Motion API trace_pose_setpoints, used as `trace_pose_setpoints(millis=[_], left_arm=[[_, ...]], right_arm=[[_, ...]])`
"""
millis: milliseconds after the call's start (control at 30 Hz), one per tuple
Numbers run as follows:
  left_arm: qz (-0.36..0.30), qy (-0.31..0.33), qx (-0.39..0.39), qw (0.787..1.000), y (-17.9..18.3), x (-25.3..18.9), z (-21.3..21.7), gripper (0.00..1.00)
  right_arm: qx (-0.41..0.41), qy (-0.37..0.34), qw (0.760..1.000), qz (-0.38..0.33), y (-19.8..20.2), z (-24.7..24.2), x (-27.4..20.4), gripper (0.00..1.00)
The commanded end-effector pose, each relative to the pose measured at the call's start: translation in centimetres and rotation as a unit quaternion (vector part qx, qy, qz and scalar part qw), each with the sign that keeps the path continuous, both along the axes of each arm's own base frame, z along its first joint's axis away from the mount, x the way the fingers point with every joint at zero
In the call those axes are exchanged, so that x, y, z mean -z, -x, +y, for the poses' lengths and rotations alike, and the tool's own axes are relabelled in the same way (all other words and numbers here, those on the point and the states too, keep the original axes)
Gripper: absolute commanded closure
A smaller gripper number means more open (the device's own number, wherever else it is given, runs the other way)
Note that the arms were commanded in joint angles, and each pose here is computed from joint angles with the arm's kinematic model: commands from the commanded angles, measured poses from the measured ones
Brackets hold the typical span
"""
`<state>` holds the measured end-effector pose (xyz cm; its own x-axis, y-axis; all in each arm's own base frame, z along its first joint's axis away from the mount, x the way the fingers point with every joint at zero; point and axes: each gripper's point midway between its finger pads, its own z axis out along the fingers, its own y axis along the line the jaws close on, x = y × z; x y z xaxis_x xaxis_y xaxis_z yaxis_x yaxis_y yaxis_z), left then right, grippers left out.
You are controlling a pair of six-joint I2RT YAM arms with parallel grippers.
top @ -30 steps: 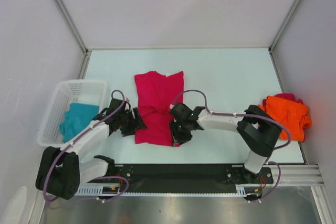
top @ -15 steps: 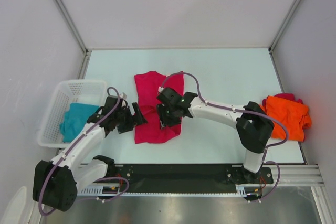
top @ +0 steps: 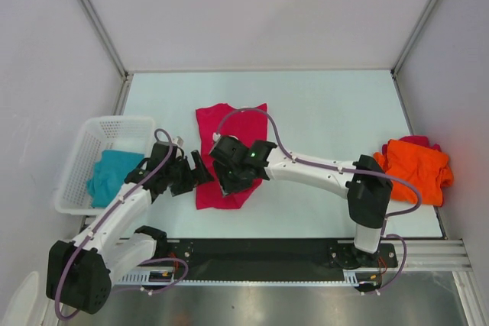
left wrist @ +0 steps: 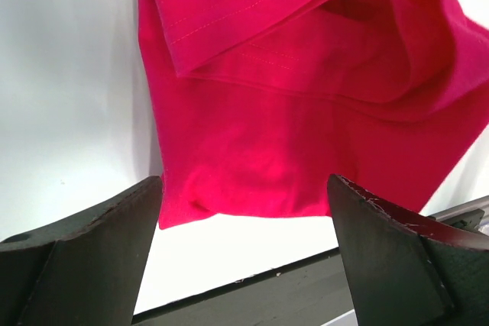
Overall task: Fold and stack the t-shirts
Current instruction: Fold the folded rectangular tshirt in 1/3 of the way
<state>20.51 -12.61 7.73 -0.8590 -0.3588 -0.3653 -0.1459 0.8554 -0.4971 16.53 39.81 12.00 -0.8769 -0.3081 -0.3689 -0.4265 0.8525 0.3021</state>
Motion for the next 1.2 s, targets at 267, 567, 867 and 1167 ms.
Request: trace_pose_setpoints(millis=[267, 567, 867, 1167], left_arm=[[-0.015, 0.020, 0.012, 1.000, 0.4, -0.9, -0.5, 0.06], [-0.029, 0.036, 0.025, 0.999, 0.8, -2.8, -0.9, 0.06], [-0.041, 0.038, 0.033, 0.998, 1.0, -4.4, -0.9, 0.06], [-0.040, 0.038, 0.030, 0.998, 1.6, -4.0, -0.7, 0.06]], right_arm=[[0.011, -0.027, 0.999, -0.026, 1.2, 1.5, -3.9, 0.55], [0.028, -0.006, 1.000, -0.007, -2.0, 1.3, 2.1, 0.56], [0.032, 0.017, 0.999, 0.021, -5.3, 2.0, 7.2, 0.57], [0.060, 0.029, 0.998, 0.018, -10.1, 0.6, 9.0, 0.59]])
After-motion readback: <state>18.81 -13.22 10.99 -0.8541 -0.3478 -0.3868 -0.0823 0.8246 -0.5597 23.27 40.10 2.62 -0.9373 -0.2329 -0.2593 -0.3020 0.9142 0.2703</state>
